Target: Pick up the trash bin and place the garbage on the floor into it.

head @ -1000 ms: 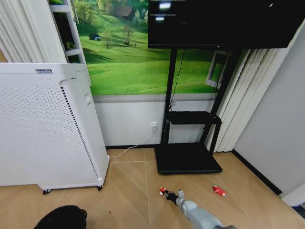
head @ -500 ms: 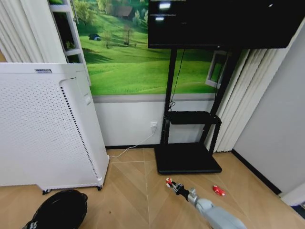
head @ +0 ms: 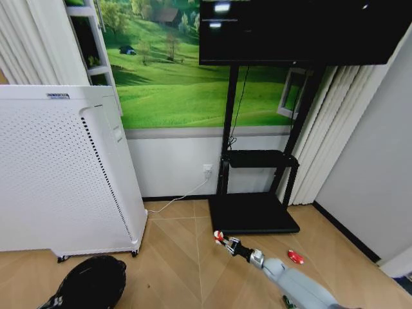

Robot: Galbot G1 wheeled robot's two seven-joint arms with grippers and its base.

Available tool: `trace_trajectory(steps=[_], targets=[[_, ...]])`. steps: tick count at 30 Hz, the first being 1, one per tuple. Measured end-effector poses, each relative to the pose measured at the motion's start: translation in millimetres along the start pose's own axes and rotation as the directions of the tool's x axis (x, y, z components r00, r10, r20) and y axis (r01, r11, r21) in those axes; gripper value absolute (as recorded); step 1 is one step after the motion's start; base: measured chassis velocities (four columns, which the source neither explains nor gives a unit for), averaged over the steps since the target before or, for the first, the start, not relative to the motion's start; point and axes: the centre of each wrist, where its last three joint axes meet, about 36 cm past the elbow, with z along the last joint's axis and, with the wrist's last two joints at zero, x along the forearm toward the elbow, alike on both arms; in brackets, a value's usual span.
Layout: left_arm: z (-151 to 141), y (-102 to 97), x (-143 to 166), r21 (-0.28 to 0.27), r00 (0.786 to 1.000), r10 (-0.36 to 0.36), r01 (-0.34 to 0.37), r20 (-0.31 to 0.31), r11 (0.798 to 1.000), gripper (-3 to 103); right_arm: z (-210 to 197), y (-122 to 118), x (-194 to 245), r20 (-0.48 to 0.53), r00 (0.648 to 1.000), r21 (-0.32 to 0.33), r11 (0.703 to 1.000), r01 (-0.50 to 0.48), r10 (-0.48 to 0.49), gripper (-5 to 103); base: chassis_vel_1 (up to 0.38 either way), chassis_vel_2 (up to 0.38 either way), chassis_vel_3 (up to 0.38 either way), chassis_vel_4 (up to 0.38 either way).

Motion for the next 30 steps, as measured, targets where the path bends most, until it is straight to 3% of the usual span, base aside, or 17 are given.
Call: trace_trajectory(steps=[7, 12, 17, 22, 30], targets=[[-27, -14.1, -15, 0.019, 1.000, 0.016, -0.016, 0.011, 1.000, 7, -44, 4, -23, 0.114, 0.992, 0.038, 0.998, 0.055, -0.059, 24, 0.000, 0.000, 0.000, 0.000], [-29, -28.1, -25, 0.034, 1.000, 0.016, -0.016, -0.004, 0.999, 7, -81, 12, -40, 0.201, 0.969, 0.122, 0.985, 0.123, -0.146, 24, 0.000, 0.000, 0.000, 0.000], [-25, -41.5, -29, 0.045, 1.000, 0.017, -0.016, -0.020, 0.999, 7, -107, 29, -52, 0.260, 0.948, 0.133, 0.980, 0.151, -0.181, 23, 0.000, 0.000, 0.000, 0.000], [-20, -53.5, -31, 0.051, 0.999, 0.019, -0.017, -0.031, 0.999, 7, -135, 64, -68, 0.323, 0.920, 0.120, 0.974, 0.192, -0.221, 23, 0.000, 0.000, 0.000, 0.000], [-23, -82.4, -22, 0.037, 0.998, 0.046, -0.044, -0.042, 0.998, 7, -141, 75, -105, 0.330, 0.908, 0.129, 0.965, 0.229, -0.260, 23, 0.000, 0.000, 0.000, 0.000]])
